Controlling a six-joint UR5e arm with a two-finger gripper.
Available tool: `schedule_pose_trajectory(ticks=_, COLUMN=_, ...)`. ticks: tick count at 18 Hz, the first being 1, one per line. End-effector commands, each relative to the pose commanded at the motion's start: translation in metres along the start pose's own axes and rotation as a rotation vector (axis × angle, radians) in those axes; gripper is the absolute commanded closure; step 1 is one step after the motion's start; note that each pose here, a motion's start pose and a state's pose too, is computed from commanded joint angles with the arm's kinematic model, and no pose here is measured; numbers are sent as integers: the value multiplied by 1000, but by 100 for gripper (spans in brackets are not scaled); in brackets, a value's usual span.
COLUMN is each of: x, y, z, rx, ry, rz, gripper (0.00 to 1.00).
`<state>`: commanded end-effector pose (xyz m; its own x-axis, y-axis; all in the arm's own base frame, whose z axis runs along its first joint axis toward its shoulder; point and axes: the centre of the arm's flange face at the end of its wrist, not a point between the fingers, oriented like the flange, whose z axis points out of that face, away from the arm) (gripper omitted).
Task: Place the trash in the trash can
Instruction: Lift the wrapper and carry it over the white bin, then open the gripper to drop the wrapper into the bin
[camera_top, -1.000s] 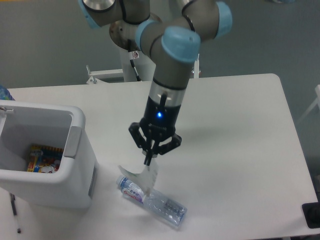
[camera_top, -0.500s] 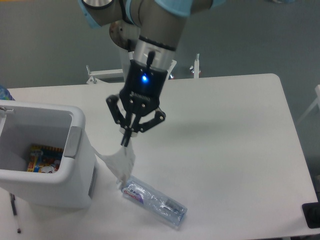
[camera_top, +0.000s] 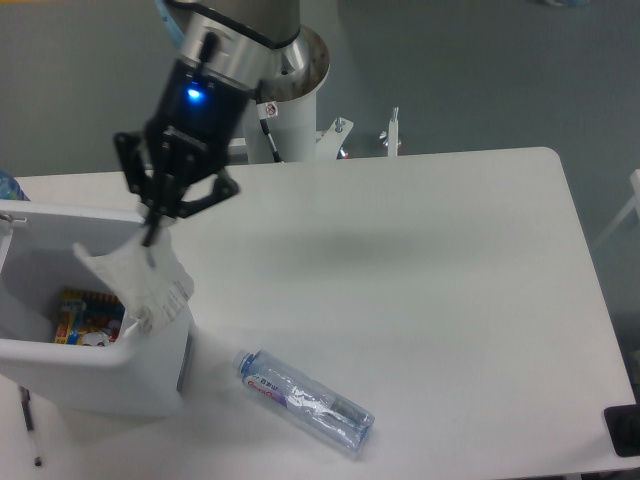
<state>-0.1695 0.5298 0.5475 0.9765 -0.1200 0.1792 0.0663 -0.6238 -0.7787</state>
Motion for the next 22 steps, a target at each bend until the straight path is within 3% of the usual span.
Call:
schedule_pose_trajectory(ticks=5, x=9, y=-2, z=4, rx=3, ry=22, rz=10, gripper=100)
schedule_pose_trajectory(ticks=8, x=10, y=-2, z=5, rx=2, ry=26, rz=11, gripper=92)
schedule_pose_trajectory(ticks=9, x=9, y=-1, z=6, rx=1, ry=26, rz=10, gripper=83)
schedule_pose_trajectory(ticks=11, x=12, y=-1, z=10, rx=-4, ry=34, rz=13, gripper=43)
schedule_pose_trajectory(ticks=12, x=11, y=-1, z=11, rx=-5, ry=34, rz=12, gripper=39)
schedule_pose_trajectory(ticks=13, x=11, y=-1, z=11, rx=-5, ry=34, rz=12, gripper=17)
schedule_pose_trajectory(ticks=14, x=11, y=0, z=11, rx=-5, ry=33, rz=14, gripper=4)
schedule_pose_trajectory(ticks=16, x=11, y=-1, z=10, rx=-4, ry=32, rz=12, gripper=0)
schedule_pose_trajectory(ticks=22, x=11, y=-2, z=11, rx=-5, ry=33, rz=13, gripper=0)
